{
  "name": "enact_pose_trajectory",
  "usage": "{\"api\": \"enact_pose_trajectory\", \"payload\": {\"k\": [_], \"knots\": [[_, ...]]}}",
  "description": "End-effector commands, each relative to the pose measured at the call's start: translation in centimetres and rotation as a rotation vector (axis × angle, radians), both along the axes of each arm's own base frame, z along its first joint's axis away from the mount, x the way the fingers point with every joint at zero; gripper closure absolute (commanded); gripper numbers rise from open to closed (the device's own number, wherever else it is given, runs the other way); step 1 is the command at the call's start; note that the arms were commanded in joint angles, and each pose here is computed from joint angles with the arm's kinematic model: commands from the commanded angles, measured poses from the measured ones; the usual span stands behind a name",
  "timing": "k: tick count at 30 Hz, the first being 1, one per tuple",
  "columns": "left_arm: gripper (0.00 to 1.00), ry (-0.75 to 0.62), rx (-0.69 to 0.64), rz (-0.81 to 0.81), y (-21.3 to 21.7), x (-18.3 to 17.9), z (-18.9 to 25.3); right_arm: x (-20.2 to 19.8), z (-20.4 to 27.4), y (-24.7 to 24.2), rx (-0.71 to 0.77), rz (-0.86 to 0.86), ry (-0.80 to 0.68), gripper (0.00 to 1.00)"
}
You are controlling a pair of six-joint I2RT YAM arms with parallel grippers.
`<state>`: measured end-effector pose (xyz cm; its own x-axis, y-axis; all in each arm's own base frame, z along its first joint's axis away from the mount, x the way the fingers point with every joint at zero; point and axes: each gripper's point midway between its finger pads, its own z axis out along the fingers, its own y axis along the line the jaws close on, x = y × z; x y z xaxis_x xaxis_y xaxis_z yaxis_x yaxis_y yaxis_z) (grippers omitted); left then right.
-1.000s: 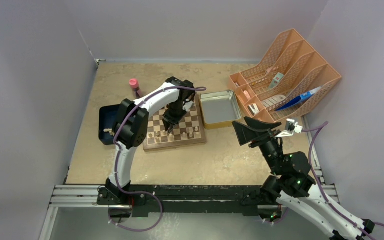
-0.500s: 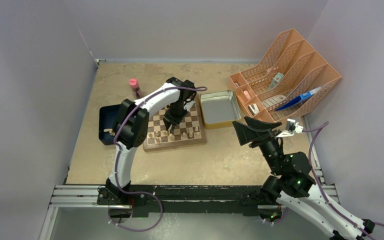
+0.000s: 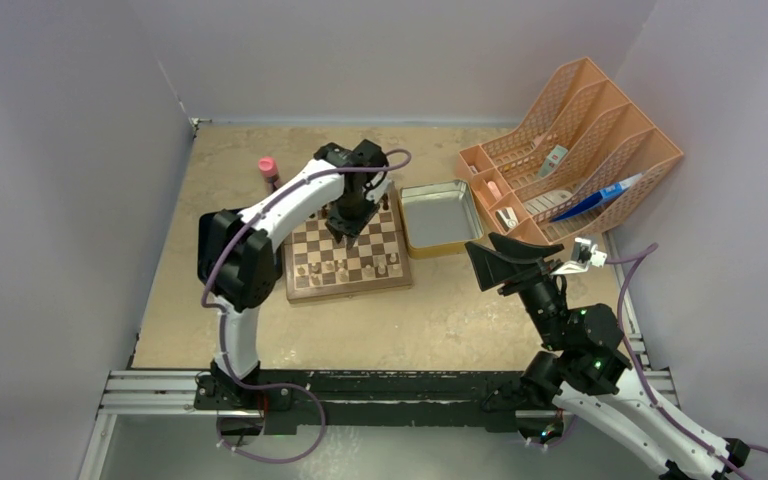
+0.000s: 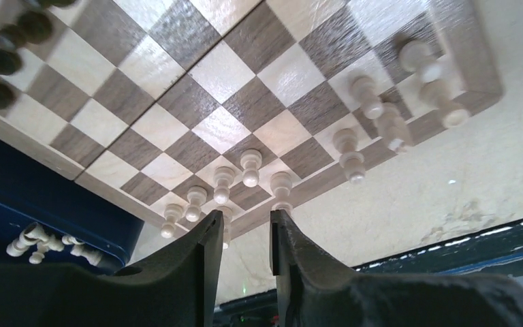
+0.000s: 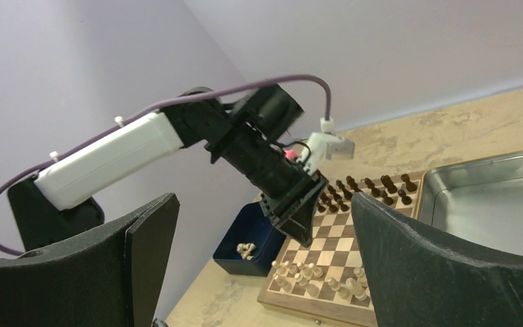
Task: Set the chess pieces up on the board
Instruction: Place the chess piece on the chessboard, then pick up the chess piece from the storage box.
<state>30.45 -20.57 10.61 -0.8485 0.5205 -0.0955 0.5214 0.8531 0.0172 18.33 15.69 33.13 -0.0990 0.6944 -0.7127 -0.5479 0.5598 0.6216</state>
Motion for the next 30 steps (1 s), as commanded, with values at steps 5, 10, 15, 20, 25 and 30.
{"api": "enact_pose_trajectory", "payload": {"k": [5,10,15,20,25,30], "knots": [[0.49,-0.406,-0.205,0.046,-1.0,5.1,7.0,0.2,0.9,0.4,0.018,0.009,-0.016,0.01],[0.44,-0.547,-0.353,0.303,4.1,9.0,10.2,1.2,-1.2,1.6,-0.067,0.009,0.064,0.01],[0.49,-0.668,-0.39,0.559,10.3,10.3,12.2,1.9,-2.2,2.7,-0.074,0.022,0.119,0.01],[0.56,-0.692,-0.384,0.934,17.9,8.9,11.2,2.2,-2.5,3.3,-0.072,0.029,0.124,0.01],[0.61,-0.604,-0.333,1.325,23.7,5.4,8.0,2.3,-2.8,3.2,-0.096,0.023,0.121,0.01],[0.62,-0.546,-0.305,1.49,24.8,3.6,5.6,2.3,-3.2,3.5,-0.088,0.035,0.123,0.01]]}}
